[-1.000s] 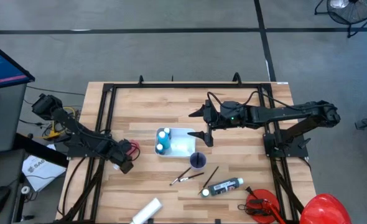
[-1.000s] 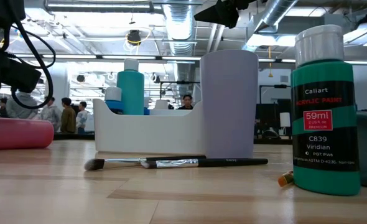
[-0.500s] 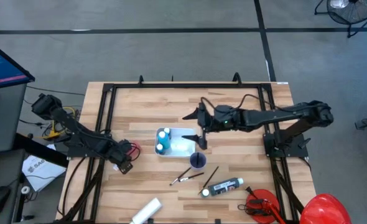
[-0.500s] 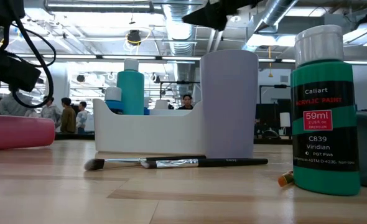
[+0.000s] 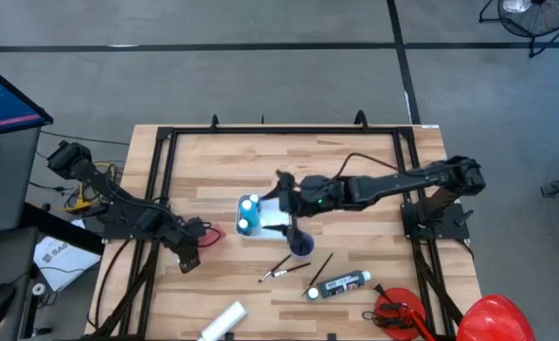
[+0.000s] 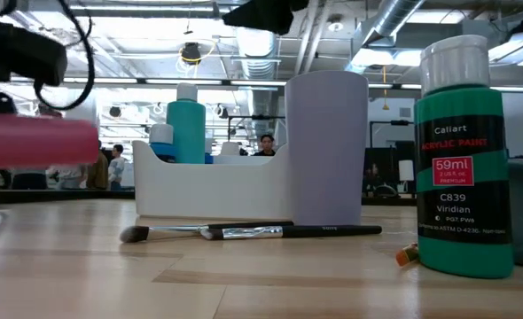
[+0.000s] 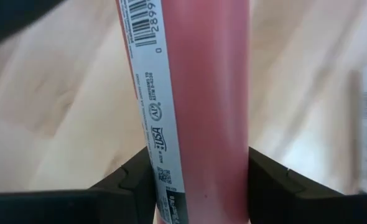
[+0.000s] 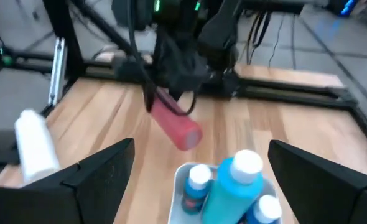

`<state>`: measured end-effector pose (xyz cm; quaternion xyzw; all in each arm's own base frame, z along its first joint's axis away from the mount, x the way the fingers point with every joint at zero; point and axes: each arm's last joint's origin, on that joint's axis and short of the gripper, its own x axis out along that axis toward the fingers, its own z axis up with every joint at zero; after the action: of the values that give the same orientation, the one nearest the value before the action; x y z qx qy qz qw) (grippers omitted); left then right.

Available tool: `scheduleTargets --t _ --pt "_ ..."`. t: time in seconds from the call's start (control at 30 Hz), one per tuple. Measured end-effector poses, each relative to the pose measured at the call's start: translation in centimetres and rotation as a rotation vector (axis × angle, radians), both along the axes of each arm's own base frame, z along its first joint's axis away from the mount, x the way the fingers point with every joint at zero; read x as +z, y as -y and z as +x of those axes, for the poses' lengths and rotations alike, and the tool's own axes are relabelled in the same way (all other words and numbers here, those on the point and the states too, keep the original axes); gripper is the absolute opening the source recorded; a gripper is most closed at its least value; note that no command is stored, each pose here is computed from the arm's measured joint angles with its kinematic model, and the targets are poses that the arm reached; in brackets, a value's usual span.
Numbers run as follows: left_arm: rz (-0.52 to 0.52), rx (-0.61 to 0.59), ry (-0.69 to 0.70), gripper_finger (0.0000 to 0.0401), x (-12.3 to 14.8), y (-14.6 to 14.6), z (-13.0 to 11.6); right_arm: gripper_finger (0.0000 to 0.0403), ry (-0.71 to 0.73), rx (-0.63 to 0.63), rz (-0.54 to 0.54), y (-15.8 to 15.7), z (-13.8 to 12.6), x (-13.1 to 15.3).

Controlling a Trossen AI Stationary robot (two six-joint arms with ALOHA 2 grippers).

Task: Pick & Place Paint Supplies
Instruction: Put the red paint bottle into the white bin

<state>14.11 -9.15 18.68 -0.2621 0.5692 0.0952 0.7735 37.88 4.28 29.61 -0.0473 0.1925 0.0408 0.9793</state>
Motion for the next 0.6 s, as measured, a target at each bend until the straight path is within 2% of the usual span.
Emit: scheduleTargets --t 0.23,0.37,0.6 --pt "-0.041 -0.088 0.12 0.0166 2.1 1.2 0.9 0.0363 -0.091 0.04 -0.056 -1.3 2.5 0.4" --pt "-0.037 -0.138 0.169 0.0167 3.2 1.8 1.1 0.0363 -0.157 0.091 -0.09 -2.9 3.1 -0.2" --pt "-0.026 -0.169 0.23 0.0167 4.3 2.3 1.3 0.0362 -0.137 0.2 -0.029 -4.9 4.4 0.3"
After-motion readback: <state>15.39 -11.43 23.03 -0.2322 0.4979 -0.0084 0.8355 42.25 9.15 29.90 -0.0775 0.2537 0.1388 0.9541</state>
